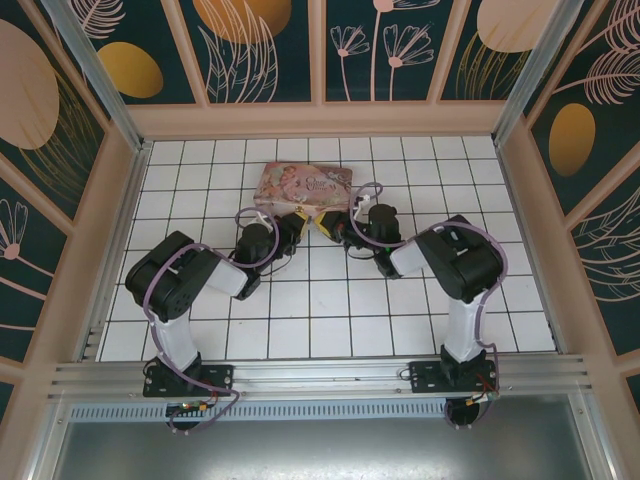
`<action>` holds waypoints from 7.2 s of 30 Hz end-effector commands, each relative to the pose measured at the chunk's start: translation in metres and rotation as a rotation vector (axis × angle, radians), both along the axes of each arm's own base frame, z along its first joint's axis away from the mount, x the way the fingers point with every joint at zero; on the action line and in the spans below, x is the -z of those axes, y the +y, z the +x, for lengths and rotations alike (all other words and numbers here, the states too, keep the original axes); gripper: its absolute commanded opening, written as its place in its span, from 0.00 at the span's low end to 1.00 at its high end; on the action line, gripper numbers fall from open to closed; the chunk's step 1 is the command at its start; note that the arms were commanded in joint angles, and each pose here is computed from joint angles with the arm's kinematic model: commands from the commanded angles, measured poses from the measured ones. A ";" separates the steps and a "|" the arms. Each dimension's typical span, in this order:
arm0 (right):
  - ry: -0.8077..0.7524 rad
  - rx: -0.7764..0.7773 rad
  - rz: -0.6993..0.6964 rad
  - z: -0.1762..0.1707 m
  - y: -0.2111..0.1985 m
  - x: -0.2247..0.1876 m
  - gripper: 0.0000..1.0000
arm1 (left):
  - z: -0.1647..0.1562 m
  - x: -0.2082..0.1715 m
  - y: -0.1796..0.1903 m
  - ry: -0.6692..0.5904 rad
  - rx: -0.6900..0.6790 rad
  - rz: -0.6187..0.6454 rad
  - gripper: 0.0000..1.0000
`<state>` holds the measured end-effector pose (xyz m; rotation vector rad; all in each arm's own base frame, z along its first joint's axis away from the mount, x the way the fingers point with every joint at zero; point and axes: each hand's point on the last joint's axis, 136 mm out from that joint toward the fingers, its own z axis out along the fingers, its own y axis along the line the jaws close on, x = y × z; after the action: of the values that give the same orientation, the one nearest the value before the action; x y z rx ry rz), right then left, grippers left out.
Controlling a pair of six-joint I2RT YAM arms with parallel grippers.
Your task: Unlock the padlock with the key
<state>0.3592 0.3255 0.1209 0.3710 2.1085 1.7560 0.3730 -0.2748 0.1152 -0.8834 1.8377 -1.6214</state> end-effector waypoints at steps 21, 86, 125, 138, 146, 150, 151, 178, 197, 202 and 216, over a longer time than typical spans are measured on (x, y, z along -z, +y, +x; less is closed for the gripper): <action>0.017 -0.093 0.347 -0.014 0.037 -0.071 0.00 | -0.056 -0.049 -0.064 -0.114 0.359 -0.144 0.00; -0.710 -0.069 -1.238 -0.047 -0.058 0.042 0.42 | -0.035 -0.010 -0.063 -0.098 0.349 0.191 0.00; -0.635 -0.065 -0.777 -0.016 -0.009 -0.020 0.00 | -0.049 0.014 -0.052 -0.046 0.348 0.201 0.00; -0.559 -0.125 -0.713 -0.038 -0.030 -0.010 0.27 | -0.045 0.011 -0.054 -0.038 0.344 0.208 0.00; -0.599 -0.078 -0.852 -0.054 -0.057 -0.016 0.33 | -0.042 0.009 -0.058 -0.037 0.356 0.213 0.00; -0.664 -0.113 -1.001 -0.061 -0.053 -0.008 0.36 | -0.042 0.007 -0.060 -0.038 0.364 0.213 0.00; -0.679 -0.124 -1.037 -0.062 -0.052 -0.005 0.36 | -0.042 0.006 -0.060 -0.039 0.365 0.212 0.00; -0.808 -0.065 -1.409 -0.043 -0.046 0.040 0.28 | -0.042 0.003 -0.062 -0.044 0.373 0.210 0.00; -0.801 0.012 -1.356 -0.020 -0.029 0.017 0.09 | -0.047 0.010 -0.058 -0.031 0.375 0.217 0.00; -0.776 -0.005 -1.248 -0.016 -0.026 0.006 0.00 | -0.050 0.014 -0.056 -0.023 0.374 0.219 0.00; -0.584 -0.170 -0.800 -0.051 -0.019 0.005 0.35 | -0.049 0.019 -0.052 -0.023 0.358 0.239 0.00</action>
<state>0.3072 0.2969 0.0794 -0.5975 2.2758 0.5962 0.3366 -0.3183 0.0868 -0.5360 2.2058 -1.5069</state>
